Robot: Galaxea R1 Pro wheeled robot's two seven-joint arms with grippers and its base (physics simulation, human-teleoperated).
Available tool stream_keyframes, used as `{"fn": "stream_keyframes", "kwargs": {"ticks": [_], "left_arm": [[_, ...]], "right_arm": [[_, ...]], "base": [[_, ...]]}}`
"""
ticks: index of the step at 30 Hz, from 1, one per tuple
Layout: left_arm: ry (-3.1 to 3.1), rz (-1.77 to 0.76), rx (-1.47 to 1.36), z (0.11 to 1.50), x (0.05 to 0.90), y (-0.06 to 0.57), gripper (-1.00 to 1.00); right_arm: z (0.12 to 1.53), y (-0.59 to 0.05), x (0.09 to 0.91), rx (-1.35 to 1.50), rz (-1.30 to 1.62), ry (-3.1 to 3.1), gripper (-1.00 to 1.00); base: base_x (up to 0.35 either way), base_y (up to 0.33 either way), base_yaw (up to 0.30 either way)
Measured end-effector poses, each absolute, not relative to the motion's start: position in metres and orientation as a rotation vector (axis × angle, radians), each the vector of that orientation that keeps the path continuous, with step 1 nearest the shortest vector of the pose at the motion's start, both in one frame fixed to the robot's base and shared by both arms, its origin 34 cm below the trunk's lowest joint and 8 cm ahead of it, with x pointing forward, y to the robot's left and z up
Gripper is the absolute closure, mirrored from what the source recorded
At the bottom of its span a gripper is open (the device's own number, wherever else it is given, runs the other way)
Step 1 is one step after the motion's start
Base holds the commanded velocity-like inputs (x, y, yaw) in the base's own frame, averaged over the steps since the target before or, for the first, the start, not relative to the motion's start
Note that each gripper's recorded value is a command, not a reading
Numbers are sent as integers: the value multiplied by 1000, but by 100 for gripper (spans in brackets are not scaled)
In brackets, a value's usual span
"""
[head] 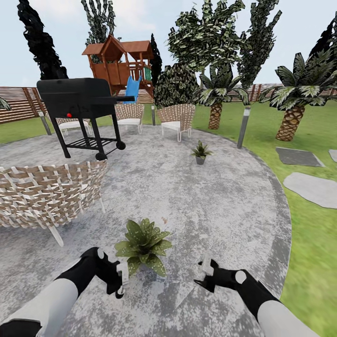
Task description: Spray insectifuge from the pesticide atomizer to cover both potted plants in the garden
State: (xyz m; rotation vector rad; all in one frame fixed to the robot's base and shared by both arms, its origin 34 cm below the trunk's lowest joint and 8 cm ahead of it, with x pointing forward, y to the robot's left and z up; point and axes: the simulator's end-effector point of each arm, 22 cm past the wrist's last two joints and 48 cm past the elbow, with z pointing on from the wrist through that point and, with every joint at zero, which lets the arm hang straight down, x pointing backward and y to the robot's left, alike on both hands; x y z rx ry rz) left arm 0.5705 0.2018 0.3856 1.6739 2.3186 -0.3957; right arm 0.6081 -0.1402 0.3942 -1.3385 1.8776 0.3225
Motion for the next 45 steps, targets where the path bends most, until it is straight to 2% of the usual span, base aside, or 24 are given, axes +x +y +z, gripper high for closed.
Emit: {"fn": "stream_keyframes", "kwargs": {"ticks": [5, 11, 23, 45], "left_arm": [[2297, -428, 1697, 388, 568, 182, 100], [2244, -434, 1789, 388, 562, 143, 100], [2202, -435, 1816, 390, 562, 119, 100], [2116, -413, 1840, 394, 565, 75, 100]], "right_arm": [[397, -125, 597, -1397, 407, 1860, 100], [409, -77, 594, -1396, 476, 1807, 100], [426, -29, 580, -1447, 592, 1732, 100], [434, -15, 580, -1449, 606, 1705, 100]], "base": [[0, 0, 0], [0, 0, 0], [0, 0, 0], [0, 0, 0]]}}
